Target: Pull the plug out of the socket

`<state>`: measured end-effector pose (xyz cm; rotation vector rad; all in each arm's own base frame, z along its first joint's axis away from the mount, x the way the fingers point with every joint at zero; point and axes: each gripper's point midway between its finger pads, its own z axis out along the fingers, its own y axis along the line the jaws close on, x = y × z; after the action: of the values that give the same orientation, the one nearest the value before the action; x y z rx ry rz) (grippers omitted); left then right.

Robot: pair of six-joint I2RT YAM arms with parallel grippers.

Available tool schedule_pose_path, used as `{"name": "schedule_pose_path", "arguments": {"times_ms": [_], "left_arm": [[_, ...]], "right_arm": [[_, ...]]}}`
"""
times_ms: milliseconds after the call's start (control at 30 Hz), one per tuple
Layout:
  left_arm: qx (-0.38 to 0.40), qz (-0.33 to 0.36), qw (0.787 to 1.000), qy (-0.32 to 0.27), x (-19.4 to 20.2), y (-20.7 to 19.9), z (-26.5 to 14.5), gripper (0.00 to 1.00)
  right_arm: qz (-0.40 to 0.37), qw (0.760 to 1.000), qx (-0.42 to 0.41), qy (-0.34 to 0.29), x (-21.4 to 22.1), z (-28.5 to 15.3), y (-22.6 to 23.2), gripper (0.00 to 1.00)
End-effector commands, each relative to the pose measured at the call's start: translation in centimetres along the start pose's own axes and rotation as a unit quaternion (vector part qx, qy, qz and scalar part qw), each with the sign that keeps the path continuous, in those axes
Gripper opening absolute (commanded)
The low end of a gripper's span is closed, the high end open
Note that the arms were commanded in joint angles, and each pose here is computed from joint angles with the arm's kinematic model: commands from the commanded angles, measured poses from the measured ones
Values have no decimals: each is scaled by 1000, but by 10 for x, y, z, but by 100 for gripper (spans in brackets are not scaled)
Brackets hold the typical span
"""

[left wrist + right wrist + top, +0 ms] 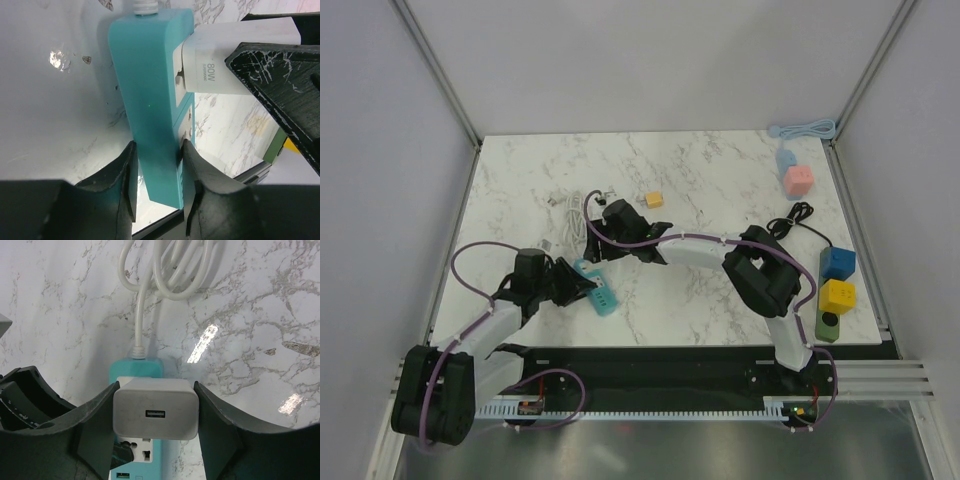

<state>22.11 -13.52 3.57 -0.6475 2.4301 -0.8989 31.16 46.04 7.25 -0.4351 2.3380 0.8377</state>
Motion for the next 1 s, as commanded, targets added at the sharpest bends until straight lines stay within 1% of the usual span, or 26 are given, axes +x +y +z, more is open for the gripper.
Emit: {"name": "schedule_pose_path", "arguments": {"times_ms": [0,33,133,333,400,467,767,967], "left_arm": [[-49,-1,999,-12,-1,22,5,4],[-54,-3,998,-13,-1,25,4,2],[-70,-5,997,-15,0,31,3,2],[-103,-9,994,-43,-7,43,-2,2],[-120,-12,991,-54,-11,48,-4,2],[-129,-9,990,-56,-12,50,-5,2],[-164,-7,983,-77,-15,67,-11,2],[-185,-16,980,-70,-14,72,-12,2]], "right_arm": [[8,1000,-25,-3,-3,-11,16,24],[8,1000,-24,-4,-2,-11,16,24],[9,1000,-24,-10,-4,-12,17,22],[19,999,-21,-19,-9,-15,16,11],[31,998,-31,-38,-19,-18,17,5],[42,998,-37,-41,-20,-21,14,0],[79,992,-73,-63,-39,-31,12,0],[81,992,-72,-71,-48,-33,13,0]]}}
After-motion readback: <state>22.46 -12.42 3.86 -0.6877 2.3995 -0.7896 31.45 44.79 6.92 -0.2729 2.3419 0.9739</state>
